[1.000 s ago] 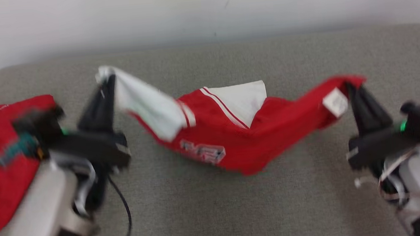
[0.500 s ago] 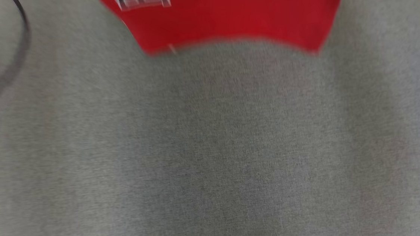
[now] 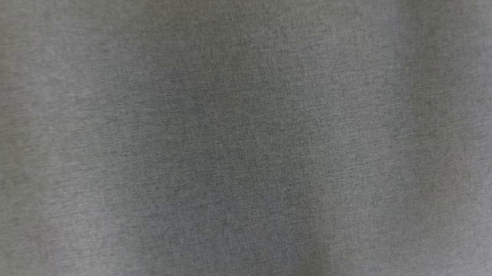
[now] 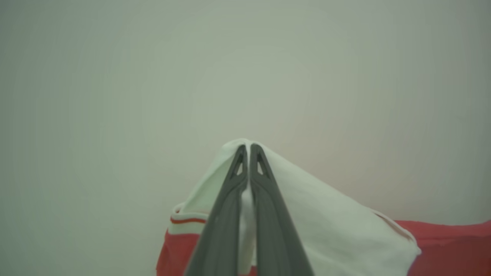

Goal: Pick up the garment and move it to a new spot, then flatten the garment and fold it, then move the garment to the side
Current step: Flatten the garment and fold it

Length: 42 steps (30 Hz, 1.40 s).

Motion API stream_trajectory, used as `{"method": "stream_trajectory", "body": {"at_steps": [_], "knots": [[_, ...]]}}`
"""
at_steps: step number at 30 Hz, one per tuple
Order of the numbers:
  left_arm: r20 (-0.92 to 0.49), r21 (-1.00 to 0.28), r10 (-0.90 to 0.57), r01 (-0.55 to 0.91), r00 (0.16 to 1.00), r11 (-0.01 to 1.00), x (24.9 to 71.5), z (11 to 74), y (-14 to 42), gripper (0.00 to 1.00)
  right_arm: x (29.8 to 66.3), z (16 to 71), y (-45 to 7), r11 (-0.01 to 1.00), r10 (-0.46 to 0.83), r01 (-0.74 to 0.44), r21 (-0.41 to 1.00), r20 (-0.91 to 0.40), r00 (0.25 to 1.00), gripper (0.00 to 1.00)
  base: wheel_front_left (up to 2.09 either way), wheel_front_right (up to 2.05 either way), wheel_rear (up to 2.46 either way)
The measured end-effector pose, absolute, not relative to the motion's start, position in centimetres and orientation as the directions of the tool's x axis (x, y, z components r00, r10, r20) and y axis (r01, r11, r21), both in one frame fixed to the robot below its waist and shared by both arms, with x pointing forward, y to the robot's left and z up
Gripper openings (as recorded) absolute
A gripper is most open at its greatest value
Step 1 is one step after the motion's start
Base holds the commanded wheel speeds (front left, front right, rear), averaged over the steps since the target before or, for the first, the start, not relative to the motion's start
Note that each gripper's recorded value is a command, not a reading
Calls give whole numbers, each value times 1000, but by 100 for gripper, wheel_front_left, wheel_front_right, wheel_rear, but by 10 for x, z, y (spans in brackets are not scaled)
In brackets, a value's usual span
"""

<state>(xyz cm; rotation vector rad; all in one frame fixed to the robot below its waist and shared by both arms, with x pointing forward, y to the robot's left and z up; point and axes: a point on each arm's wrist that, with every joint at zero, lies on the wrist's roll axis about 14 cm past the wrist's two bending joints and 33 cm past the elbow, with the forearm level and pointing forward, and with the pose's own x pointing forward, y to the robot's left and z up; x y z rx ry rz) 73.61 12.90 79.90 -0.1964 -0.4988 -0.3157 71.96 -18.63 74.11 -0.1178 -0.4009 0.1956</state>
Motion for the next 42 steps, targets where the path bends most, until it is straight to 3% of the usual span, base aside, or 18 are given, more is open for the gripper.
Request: {"method": "stream_trajectory", "body": {"at_steps": [21,33,42], "knots": [[417,-84,-279,343,865,936,770,755,112,0,752,699,-204,980,154,-108,-169,289,945,0,0,0,0],[430,-77,-279,343,859,936,767,759,114,0,755,706,-197,974,165,-109,-198,291,942,0,0,0,0],[426,-183,-286,391,858,902,756,718,107,0,748,679,-189,966,206,-151,-211,265,942,0,0,0,0]]}}
